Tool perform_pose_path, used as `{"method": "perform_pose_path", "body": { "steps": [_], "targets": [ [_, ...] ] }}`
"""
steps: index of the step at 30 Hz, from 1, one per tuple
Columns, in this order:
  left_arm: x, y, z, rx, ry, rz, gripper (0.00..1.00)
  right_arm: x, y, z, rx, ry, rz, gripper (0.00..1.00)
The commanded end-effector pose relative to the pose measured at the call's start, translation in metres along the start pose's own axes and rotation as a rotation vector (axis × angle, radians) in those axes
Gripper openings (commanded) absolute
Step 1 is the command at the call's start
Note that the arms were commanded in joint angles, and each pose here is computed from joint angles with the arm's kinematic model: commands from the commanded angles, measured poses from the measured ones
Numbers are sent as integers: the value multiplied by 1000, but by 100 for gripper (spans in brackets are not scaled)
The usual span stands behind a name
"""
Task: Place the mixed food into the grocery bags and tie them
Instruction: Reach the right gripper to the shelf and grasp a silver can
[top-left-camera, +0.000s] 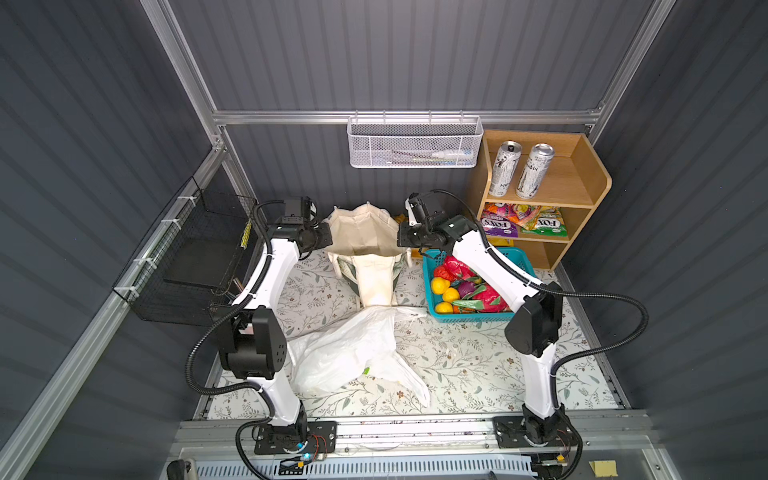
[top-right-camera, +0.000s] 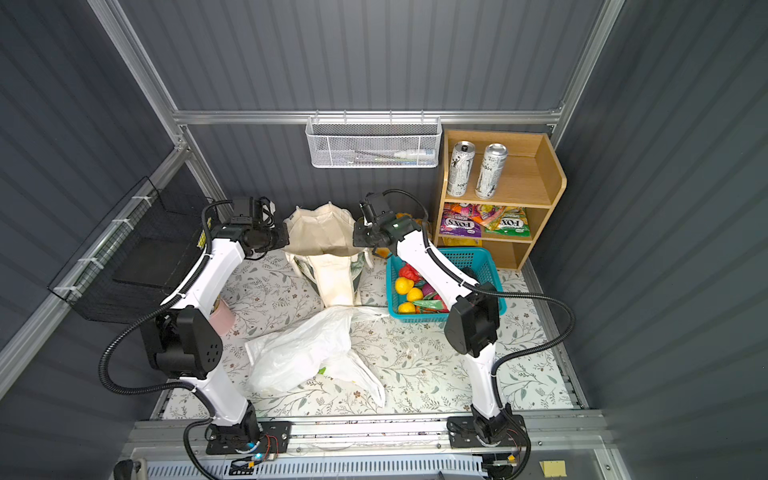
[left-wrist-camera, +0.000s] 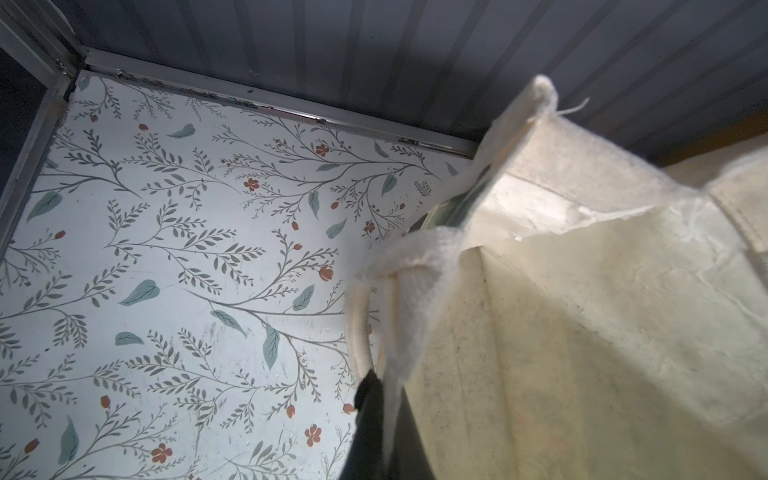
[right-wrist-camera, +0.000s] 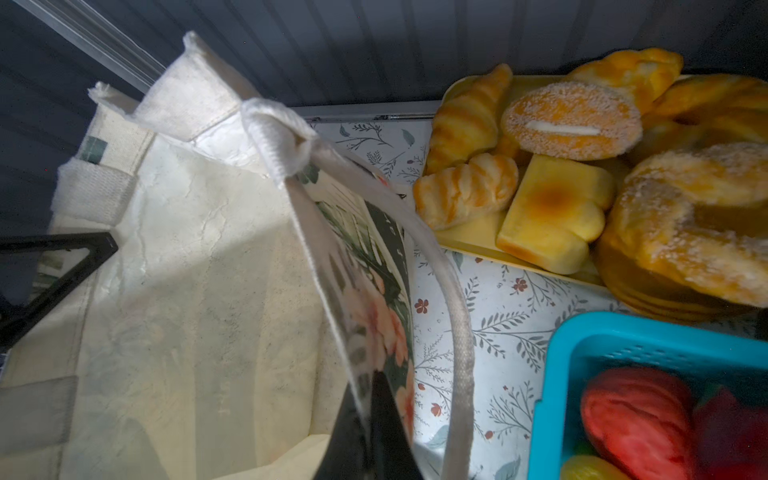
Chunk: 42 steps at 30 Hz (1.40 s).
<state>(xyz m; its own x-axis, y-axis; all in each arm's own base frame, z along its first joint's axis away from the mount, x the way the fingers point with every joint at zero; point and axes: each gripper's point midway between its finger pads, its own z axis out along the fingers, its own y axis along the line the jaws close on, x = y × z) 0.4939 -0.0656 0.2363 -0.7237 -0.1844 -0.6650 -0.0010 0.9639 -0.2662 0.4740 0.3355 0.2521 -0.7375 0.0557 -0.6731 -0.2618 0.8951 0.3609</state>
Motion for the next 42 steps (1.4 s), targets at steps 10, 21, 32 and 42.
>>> {"method": "perform_pose_path", "body": {
  "steps": [10, 21, 32, 42],
  "targets": [
    [4, -26, 2, 180, 31, 81, 0, -65, 23, -117, -151, -145, -100, 72],
    [5, -39, -4, 258, 33, 84, 0, -139, -152, -303, 172, -555, 124, 86],
    [5, -43, -9, 271, 36, 88, 0, -163, -229, -311, 304, -562, 154, 97],
    [1, -45, -6, 281, 35, 72, 0, -186, -256, -287, 286, -550, 162, 97]
  ]
}}
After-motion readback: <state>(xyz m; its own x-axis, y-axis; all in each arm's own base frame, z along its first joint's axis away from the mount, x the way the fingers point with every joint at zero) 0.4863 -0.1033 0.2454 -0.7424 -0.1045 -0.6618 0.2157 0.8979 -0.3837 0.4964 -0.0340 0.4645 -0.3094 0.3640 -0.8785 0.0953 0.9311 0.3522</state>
